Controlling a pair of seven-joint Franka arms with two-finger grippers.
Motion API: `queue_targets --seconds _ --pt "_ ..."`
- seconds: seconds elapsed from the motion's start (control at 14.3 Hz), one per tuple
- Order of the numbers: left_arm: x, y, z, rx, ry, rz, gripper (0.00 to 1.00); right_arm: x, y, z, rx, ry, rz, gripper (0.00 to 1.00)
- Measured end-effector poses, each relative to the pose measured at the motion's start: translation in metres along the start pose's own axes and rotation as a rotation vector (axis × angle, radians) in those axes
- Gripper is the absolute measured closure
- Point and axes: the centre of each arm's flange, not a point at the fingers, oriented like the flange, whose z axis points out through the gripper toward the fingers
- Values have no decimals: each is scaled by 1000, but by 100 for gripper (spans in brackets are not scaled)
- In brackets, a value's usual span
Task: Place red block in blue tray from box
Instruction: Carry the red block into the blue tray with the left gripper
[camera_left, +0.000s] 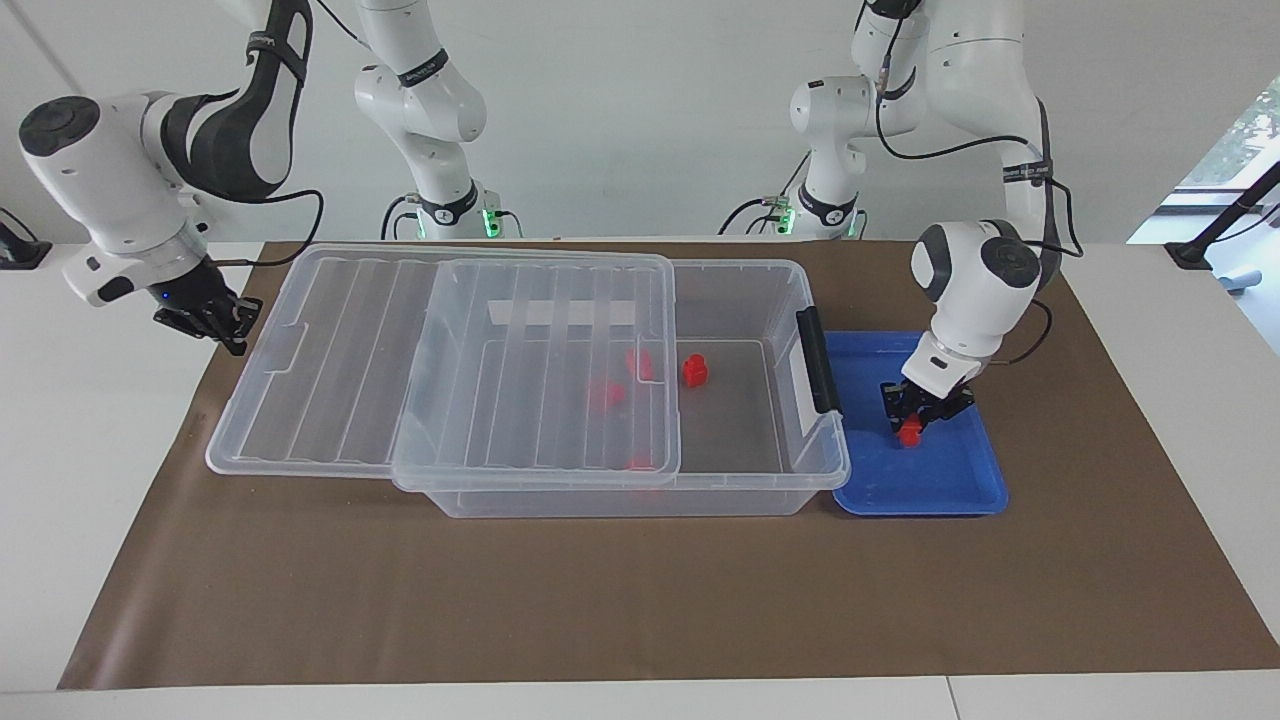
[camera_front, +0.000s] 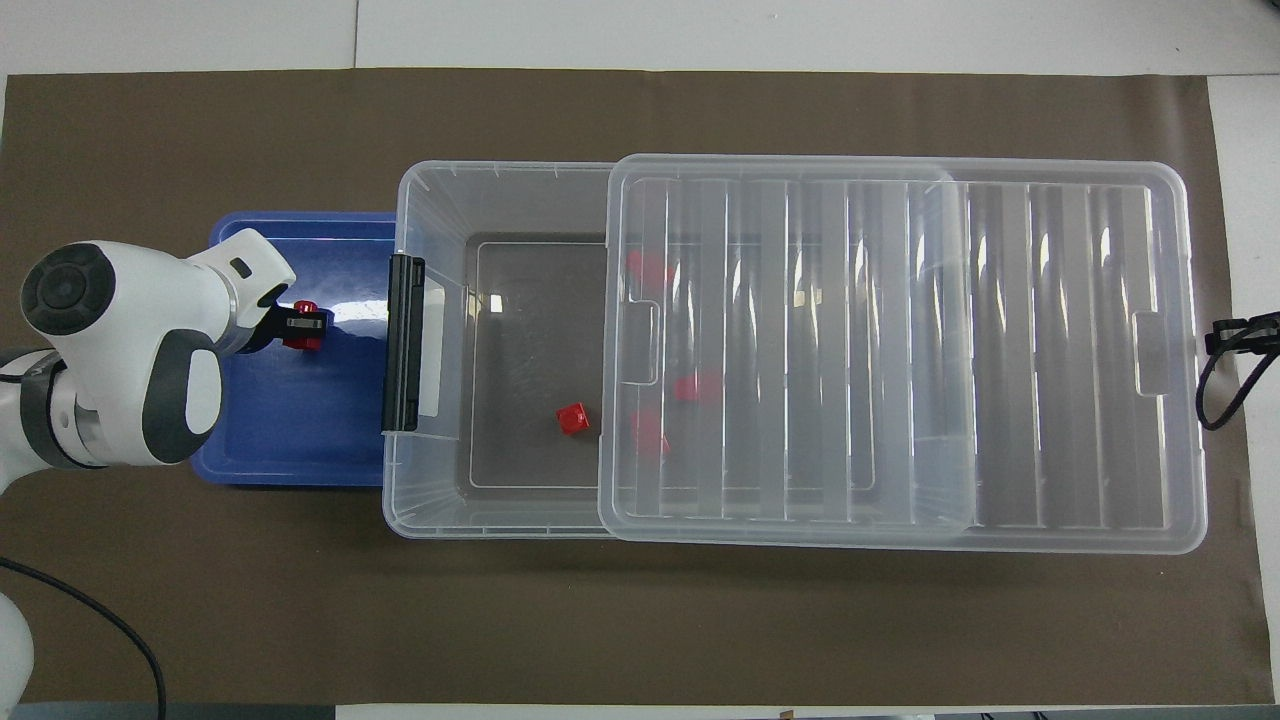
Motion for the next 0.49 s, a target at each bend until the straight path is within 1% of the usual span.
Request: queue_targets --seconds 0.07,0.21,0.28,0.35,0.42,0.49 --pt "0 0 0 0 1 0 61 0 -1 0 0 0 -1 99" --pt "1 0 -1 0 7 0 39 1 -4 0 0 0 -7 99" --pt "3 0 -3 1 13 0 26 3 -10 0 0 0 -19 99" --pt "5 0 -7 1 21 0 15 5 -18 0 1 1 -29 99" --pt "8 0 -13 2 27 1 2 7 -23 0 1 0 -33 99" --pt "11 0 -22 1 22 2 0 8 -27 0 1 0 -32 99"
